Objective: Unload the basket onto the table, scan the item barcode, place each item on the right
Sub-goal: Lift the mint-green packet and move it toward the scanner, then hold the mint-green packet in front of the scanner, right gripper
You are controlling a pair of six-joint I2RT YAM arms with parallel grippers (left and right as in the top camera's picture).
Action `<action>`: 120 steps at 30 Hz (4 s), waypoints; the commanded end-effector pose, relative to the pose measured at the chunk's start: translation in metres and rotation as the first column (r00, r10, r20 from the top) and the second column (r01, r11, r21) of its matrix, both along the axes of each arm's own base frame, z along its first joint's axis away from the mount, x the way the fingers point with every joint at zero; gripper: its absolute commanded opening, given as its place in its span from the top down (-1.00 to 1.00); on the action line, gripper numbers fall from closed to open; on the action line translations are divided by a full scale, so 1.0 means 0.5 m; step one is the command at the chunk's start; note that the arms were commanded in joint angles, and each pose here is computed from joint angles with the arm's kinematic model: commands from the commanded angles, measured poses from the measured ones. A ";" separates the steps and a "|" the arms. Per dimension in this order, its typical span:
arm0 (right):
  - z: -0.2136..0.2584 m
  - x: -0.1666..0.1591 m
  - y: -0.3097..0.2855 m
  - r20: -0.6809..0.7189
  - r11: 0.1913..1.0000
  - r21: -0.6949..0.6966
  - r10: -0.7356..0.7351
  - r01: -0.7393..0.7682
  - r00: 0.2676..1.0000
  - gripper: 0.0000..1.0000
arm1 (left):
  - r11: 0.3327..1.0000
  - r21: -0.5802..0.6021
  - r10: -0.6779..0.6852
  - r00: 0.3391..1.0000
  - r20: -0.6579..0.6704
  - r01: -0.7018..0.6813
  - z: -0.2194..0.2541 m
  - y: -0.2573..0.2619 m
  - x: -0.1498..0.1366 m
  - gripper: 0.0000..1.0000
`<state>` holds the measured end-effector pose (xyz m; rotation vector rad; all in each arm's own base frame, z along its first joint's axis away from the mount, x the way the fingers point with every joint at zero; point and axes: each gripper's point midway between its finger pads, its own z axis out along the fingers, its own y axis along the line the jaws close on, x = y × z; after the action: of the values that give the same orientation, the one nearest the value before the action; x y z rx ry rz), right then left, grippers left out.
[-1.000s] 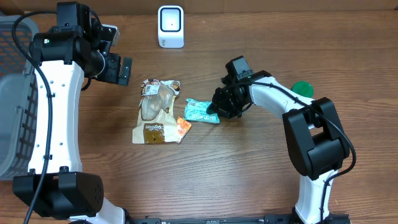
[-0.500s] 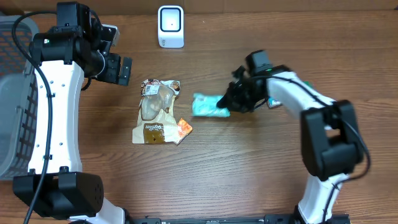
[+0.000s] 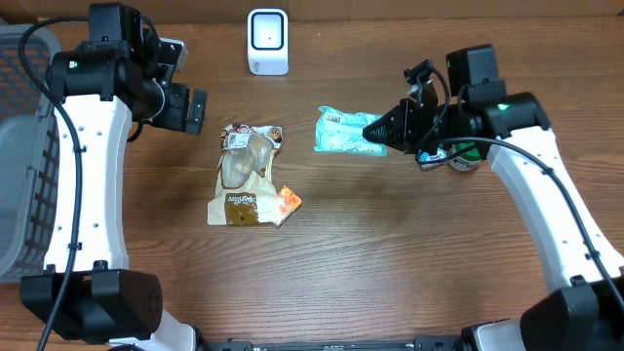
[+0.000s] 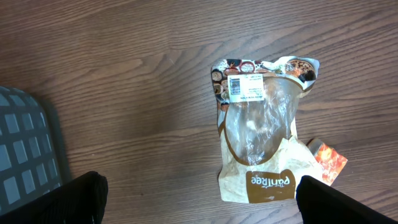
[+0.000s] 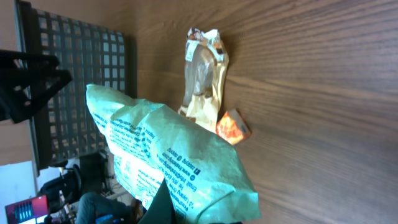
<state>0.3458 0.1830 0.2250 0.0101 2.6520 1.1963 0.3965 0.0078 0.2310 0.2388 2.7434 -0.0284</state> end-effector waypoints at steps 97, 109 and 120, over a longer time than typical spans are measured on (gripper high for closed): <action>-0.045 0.607 0.330 0.104 0.021 -0.784 0.990 0.621 0.099 0.92 | 1.000 -0.002 -0.011 1.000 0.008 0.011 0.006 -0.001 0.002 -0.99; -0.026 0.609 0.330 0.152 0.047 -0.762 0.982 0.646 0.108 0.92 | 1.000 -0.002 -0.011 1.000 0.008 0.011 0.006 -0.001 0.002 -0.99; 0.173 0.588 0.263 0.702 0.444 -0.595 0.693 0.670 0.164 0.92 | 1.000 -0.002 -0.011 1.000 0.008 0.011 0.006 -0.001 0.002 -0.99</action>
<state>0.6493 0.3446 0.2031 -1.1241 1.4178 -0.7744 0.3965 0.0077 0.2308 0.2389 2.7441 -0.0291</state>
